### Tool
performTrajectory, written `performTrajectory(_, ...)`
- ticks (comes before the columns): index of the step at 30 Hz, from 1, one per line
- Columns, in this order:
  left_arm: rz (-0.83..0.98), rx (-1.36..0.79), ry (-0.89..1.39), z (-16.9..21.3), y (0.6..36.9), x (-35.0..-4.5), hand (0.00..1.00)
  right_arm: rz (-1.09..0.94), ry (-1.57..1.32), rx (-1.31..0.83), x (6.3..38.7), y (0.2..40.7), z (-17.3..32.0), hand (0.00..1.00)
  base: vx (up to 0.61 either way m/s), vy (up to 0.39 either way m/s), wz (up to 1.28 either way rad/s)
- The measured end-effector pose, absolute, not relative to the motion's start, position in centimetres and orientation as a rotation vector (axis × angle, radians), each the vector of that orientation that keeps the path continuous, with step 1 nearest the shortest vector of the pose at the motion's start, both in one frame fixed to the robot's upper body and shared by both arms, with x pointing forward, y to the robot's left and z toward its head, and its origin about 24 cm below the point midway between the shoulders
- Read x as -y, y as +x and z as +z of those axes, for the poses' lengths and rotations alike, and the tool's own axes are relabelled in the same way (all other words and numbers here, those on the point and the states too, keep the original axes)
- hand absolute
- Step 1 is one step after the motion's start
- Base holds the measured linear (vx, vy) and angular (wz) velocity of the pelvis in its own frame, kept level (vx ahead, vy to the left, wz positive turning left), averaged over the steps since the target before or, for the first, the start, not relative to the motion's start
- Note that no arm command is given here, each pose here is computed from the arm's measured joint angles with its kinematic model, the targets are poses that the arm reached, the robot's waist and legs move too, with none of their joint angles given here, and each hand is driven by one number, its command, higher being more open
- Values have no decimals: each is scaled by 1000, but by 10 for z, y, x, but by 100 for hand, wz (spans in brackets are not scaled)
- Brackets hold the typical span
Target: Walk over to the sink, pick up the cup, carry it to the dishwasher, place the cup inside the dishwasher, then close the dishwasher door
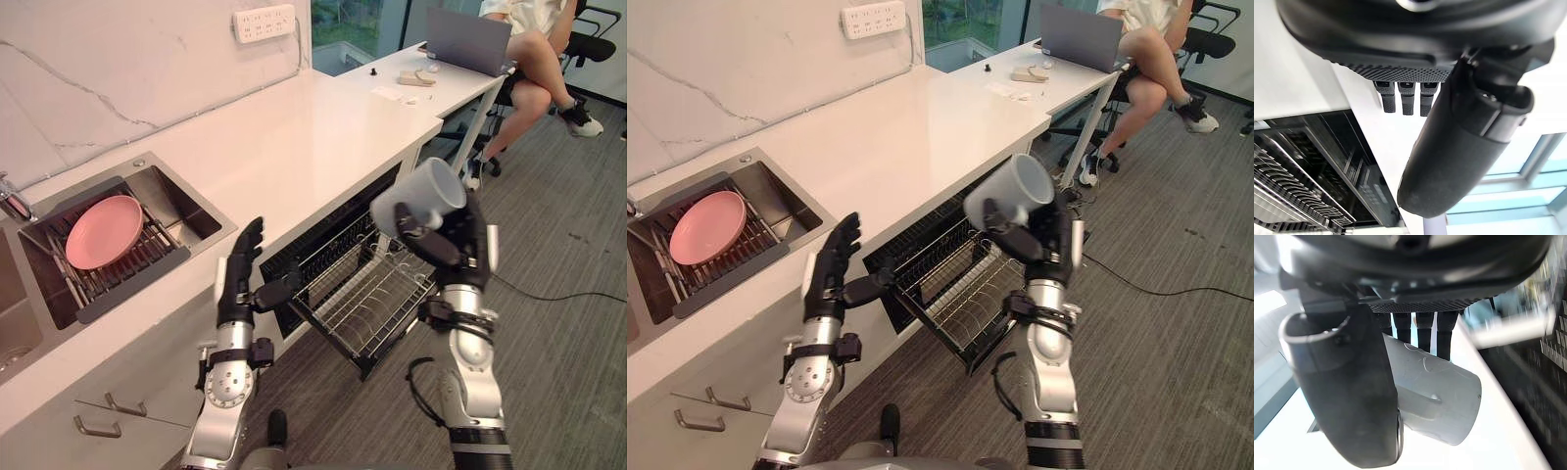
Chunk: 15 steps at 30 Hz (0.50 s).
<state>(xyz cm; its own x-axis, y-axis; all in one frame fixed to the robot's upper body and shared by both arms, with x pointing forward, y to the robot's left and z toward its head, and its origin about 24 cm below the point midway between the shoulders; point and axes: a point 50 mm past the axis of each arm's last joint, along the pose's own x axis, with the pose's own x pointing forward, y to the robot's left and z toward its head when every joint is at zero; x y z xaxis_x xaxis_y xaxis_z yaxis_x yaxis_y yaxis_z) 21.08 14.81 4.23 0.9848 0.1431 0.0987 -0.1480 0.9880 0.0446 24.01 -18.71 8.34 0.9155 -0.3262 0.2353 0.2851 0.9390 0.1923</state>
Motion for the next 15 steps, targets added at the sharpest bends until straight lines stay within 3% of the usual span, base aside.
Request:
performTrajectory(7,-22,34,-48,31,202,-128,90,-256,40,187,184,233,65,30,0,0,0)
performTrajectory(15,-52,-247,-6,-28,174,-146,90,-258,-144,-196,217,223,-9,30,-8,-8,11)
